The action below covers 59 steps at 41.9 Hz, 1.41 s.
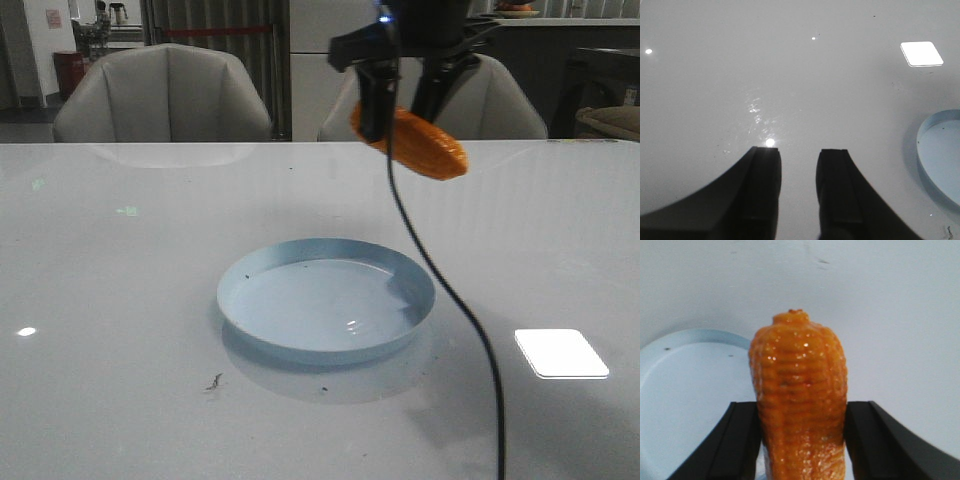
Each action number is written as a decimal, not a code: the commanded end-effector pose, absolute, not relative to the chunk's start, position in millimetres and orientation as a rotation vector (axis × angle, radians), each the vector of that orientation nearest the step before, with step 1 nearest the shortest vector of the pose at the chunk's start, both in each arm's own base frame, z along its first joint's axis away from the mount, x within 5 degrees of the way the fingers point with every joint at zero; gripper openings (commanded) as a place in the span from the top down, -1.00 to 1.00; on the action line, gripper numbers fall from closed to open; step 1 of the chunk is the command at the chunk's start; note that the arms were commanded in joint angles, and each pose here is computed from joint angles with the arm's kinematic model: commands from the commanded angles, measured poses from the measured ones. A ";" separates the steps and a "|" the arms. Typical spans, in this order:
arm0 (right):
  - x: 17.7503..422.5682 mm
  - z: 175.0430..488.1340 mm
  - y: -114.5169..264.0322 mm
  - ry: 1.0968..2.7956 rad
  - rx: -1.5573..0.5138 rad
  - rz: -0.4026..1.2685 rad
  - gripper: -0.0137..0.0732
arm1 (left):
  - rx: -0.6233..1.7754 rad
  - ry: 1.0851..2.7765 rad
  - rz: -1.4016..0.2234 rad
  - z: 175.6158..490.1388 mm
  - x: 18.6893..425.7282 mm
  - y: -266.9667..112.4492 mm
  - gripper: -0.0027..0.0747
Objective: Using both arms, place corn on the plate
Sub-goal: 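Lift the corn and carry it over the plate with the right gripper, then lower the corn onto the plate and open the right gripper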
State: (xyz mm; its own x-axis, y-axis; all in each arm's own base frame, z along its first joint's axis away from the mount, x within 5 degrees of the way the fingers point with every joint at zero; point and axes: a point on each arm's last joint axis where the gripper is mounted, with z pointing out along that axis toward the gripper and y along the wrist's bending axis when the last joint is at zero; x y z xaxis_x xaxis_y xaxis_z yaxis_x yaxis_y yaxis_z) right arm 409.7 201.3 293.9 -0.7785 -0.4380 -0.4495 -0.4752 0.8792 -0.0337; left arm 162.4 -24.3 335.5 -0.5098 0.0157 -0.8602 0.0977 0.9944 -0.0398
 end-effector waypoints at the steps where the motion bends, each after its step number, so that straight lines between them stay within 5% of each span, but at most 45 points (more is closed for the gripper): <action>1: 389.3 328.1 220.7 2.473 -0.738 0.150 -0.17 | 0.063 2.000 -0.127 352.5 163.6 -24.8 0.21; 19: 367.3 256.7 250.5 2.538 -0.776 0.269 -0.18 | 0.064 2.000 -0.125 352.5 163.6 -24.7 0.21; 32: 370.3 237.8 252.0 2.523 -0.766 0.269 -0.18 | 0.064 1.998 -0.125 352.6 163.7 -24.8 0.21; 43: 371.2 224.2 252.6 2.571 -0.783 0.250 -0.56 | 0.064 1.996 -0.126 352.8 163.8 -24.8 0.21; 52: 371.2 228.4 252.5 2.587 -0.790 0.244 -0.61 | 0.064 1.996 -0.126 352.8 163.8 -24.8 0.21; 59: 371.5 270.4 248.4 2.515 -0.775 0.249 -0.61 | 0.064 1.996 -0.126 352.8 163.8 -24.8 0.21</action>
